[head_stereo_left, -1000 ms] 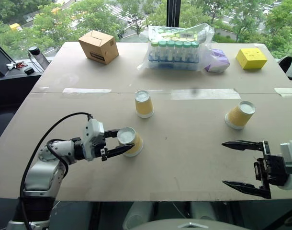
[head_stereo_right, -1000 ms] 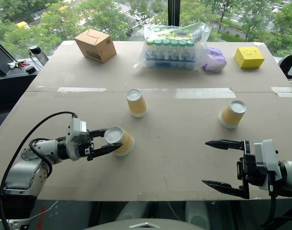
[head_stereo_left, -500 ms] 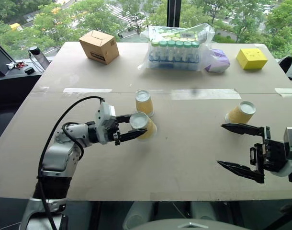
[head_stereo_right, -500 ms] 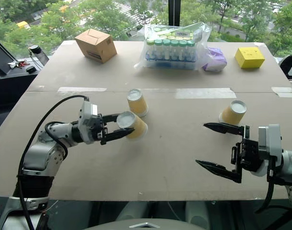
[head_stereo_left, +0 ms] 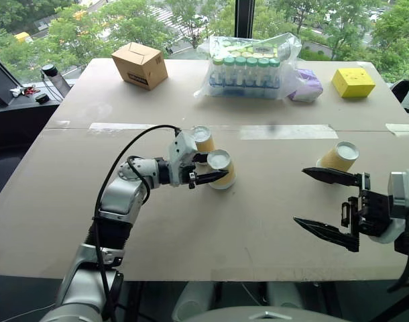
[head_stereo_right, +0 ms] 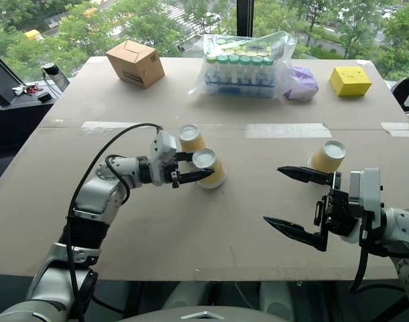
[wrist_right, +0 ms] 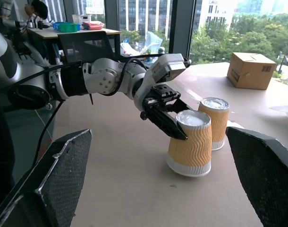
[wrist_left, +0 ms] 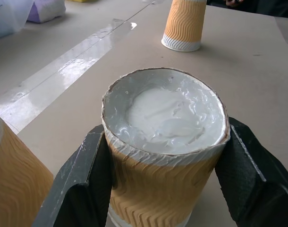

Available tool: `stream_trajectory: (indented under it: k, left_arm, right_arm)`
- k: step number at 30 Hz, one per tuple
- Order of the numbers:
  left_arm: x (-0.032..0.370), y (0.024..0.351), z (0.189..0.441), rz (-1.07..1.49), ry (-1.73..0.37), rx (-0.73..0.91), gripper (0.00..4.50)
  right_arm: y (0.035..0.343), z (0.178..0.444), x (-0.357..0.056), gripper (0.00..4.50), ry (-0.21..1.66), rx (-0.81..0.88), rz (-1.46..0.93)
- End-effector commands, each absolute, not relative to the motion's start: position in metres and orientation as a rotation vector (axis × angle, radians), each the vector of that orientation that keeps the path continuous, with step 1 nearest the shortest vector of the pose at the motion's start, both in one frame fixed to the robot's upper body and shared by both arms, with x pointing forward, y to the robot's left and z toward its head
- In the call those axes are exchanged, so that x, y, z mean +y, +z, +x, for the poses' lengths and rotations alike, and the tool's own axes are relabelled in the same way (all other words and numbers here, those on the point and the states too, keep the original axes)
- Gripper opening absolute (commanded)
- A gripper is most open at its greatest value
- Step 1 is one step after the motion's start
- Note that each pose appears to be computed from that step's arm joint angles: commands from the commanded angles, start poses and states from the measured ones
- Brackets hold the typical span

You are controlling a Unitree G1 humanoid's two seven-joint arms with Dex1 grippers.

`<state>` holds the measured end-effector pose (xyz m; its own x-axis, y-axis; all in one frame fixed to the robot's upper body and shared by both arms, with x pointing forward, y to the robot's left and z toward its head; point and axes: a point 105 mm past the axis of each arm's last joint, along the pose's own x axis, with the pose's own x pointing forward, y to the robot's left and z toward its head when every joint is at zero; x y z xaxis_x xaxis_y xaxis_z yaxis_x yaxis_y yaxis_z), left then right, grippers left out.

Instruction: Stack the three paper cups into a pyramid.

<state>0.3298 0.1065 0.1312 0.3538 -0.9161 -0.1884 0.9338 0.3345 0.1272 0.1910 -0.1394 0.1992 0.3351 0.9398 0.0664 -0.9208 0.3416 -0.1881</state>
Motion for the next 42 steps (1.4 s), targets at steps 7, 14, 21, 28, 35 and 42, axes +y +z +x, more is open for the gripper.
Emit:
stream_trajectory:
  k: [7, 14, 21, 28, 35, 42]
  left_arm:
    - [0.103, 0.133, 0.331, 0.217, -1.244, 0.096, 4.24]
    - [0.114, 0.14, 0.318, 0.19, -1.256, 0.069, 4.45]
    - [0.147, 0.144, 0.303, 0.177, -1.163, 0.078, 4.45]
    - [0.173, 0.15, 0.288, 0.137, -1.097, 0.071, 4.45]
    - [0.161, 0.167, 0.239, 0.115, -1.287, 0.035, 4.45]
    - [0.15, 0.202, 0.229, 0.085, -1.304, -0.049, 4.45]
  right_arm:
    - [0.199, 0.188, -0.145, 4.5, 1.157, -0.167, -0.161]
    - [0.186, 0.195, -0.163, 4.5, 1.037, -0.131, -0.171]
    - [0.172, 0.209, -0.18, 4.5, 0.895, -0.082, -0.199]
    - [0.149, 0.238, -0.213, 4.5, 0.676, 0.024, -0.29]
    - [0.153, 0.294, -0.258, 4.5, 0.283, -0.004, -0.289]
    - [0.164, 0.322, -0.257, 4.5, 0.189, -0.013, -0.204]
